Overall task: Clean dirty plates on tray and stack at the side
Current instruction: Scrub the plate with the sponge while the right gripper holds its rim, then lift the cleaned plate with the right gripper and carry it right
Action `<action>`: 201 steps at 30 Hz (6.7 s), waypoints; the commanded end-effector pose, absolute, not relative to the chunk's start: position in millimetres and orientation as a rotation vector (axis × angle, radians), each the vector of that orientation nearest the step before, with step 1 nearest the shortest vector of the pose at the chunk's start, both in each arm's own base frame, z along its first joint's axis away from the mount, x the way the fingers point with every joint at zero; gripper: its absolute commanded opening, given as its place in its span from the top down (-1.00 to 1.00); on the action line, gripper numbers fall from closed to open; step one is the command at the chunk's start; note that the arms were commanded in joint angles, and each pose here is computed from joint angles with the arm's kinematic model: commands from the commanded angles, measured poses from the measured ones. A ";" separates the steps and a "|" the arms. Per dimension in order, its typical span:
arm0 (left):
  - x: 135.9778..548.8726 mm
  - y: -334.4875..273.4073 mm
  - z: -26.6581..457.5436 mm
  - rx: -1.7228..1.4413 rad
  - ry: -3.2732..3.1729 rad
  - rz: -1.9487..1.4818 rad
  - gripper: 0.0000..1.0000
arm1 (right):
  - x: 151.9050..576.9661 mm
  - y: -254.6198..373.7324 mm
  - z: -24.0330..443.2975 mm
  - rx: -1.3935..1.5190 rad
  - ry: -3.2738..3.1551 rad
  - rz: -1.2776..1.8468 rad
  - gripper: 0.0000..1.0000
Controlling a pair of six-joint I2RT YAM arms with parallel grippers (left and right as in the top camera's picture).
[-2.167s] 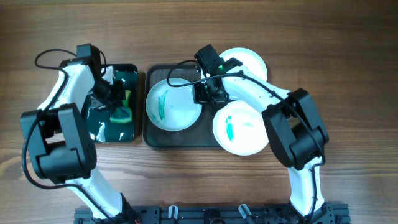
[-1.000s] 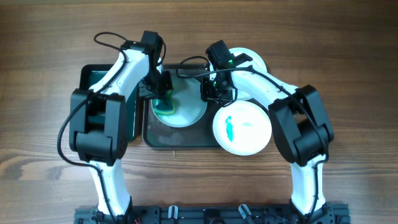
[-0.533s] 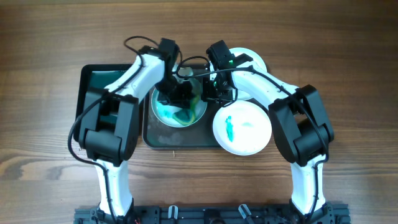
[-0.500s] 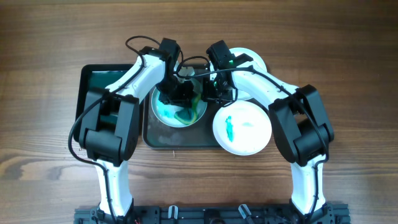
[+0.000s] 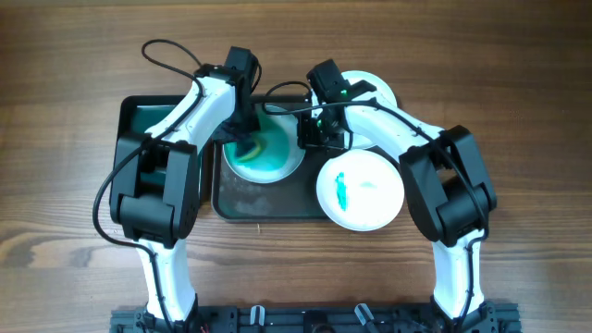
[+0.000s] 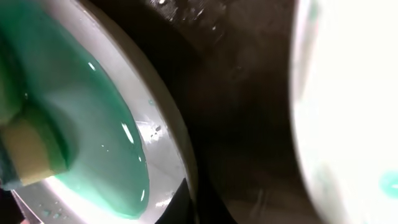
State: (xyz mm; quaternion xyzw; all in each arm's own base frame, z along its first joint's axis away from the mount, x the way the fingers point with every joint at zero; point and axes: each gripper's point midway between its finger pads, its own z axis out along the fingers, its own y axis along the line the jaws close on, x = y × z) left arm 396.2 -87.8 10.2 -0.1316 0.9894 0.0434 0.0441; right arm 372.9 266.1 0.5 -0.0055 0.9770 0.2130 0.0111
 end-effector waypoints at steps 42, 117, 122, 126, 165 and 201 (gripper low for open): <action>333.1 -184.1 24.0 0.137 3.245 -0.866 0.92 | 357.4 244.3 -34.8 0.045 3.143 0.529 0.91; 405.7 39.8 173.8 -0.770 2.909 0.149 0.92 | 333.6 253.2 262.6 -0.403 1.786 -0.921 0.91; 405.7 39.8 173.8 -0.770 2.909 0.149 0.92 | 327.7 257.7 288.6 -0.392 1.671 -1.038 0.91; 405.8 39.8 173.8 -0.770 2.909 0.149 0.92 | 329.4 261.1 291.1 -0.359 1.671 -1.006 0.91; 412.8 0.4 174.1 -0.631 2.919 0.130 0.92 | 325.2 -141.6 100.8 1.015 2.685 0.033 0.91; 420.9 -64.0 173.3 -0.428 2.923 0.018 0.92 | 235.0 54.7 41.8 0.263 3.168 0.373 0.26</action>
